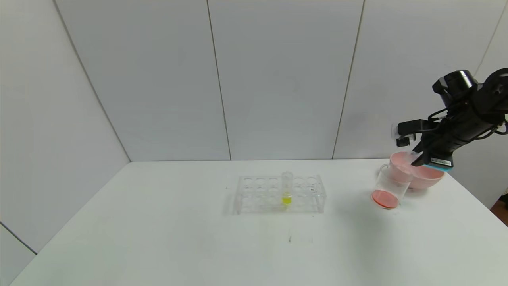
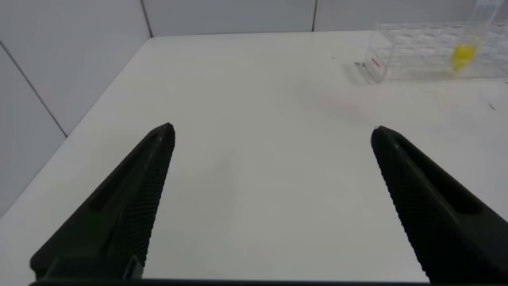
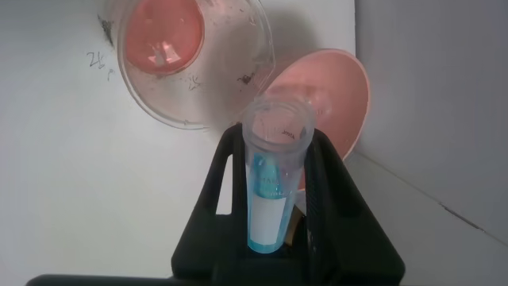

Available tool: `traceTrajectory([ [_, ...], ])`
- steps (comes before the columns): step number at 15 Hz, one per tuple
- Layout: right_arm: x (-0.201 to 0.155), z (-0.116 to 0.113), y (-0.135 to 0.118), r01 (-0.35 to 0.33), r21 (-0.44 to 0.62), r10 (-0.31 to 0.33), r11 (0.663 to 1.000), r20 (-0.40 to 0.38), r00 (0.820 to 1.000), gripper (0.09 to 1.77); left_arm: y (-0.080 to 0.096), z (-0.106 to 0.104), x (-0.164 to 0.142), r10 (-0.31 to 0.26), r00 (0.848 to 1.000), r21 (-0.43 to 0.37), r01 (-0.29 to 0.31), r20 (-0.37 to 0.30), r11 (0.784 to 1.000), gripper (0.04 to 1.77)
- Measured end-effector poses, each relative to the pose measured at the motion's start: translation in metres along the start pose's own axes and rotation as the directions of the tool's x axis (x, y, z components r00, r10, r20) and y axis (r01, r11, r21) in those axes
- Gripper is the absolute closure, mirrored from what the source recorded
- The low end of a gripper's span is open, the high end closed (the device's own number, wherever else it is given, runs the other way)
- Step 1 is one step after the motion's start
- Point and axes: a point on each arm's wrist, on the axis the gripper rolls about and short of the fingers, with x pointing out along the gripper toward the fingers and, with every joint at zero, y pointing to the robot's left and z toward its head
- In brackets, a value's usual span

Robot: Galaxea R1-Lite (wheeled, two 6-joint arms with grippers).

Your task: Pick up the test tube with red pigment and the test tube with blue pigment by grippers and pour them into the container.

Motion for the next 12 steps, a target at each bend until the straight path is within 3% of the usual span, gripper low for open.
traceTrajectory([
  [12,0.009,0.025,0.011,-0.012,-0.105,-0.001,0.994,-0.125,0.992,1.37,0.0,0.0,0.0,0.0,1.0,0.0,0.0,0.0,1.0,0.05],
])
